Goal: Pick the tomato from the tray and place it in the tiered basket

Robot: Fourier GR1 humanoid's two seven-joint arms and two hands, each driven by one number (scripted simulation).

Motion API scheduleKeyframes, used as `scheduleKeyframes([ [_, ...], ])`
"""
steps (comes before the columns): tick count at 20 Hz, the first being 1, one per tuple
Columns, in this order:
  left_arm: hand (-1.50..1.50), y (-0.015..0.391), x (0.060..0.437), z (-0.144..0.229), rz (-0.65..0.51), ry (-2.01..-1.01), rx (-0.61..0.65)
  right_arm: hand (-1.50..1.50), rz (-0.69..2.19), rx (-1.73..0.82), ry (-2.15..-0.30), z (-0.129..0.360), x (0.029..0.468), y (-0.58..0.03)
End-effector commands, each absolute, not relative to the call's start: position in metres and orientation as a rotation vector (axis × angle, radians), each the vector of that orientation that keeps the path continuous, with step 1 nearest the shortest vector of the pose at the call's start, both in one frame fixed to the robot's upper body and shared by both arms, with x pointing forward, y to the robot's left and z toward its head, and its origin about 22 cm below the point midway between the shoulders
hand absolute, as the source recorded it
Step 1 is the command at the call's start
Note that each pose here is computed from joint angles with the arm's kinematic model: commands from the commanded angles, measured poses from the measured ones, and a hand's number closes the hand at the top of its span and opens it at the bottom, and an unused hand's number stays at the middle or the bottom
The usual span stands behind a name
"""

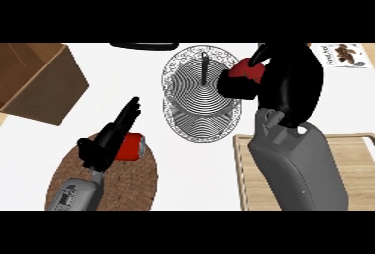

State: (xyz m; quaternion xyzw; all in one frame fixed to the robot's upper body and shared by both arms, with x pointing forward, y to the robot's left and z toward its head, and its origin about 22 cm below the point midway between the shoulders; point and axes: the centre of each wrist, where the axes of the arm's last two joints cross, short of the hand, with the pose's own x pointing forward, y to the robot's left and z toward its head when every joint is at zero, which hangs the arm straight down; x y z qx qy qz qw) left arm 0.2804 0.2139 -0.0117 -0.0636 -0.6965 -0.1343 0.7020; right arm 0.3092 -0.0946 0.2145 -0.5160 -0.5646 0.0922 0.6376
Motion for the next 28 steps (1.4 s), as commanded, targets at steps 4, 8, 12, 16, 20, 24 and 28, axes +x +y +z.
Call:
scheduleKeyframes([
  [4, 0.00, 0.206, 0.279, -0.013, -0.307, -1.545, -0.154, 1.50, 0.061, -1.032, -1.152, 0.234, 0.366, -0.068],
  [8, 0.00, 0.199, 0.281, -0.016, -0.310, -1.539, -0.161, 1.50, 0.011, -0.982, -1.180, 0.232, 0.386, -0.064],
  [12, 0.00, 0.202, 0.288, -0.010, -0.308, -1.547, -0.164, 1.50, -0.116, -0.800, -1.110, 0.230, 0.394, -0.079],
  [16, 0.00, 0.206, 0.288, -0.011, -0.323, -1.558, -0.154, -1.50, -0.216, -0.657, -1.048, 0.234, 0.405, -0.090],
  [20, 0.00, 0.211, 0.277, -0.021, -0.296, -1.538, -0.147, -1.50, -0.312, -0.619, -1.107, 0.225, 0.410, -0.087],
  [24, 0.00, 0.220, 0.285, -0.019, -0.285, -1.541, -0.108, -1.50, -0.387, -0.694, -1.212, 0.237, 0.412, -0.068],
  [28, 0.00, 0.229, 0.281, -0.023, -0.233, -1.529, -0.078, -1.50, -0.478, -0.893, -1.233, 0.228, 0.418, -0.076],
])
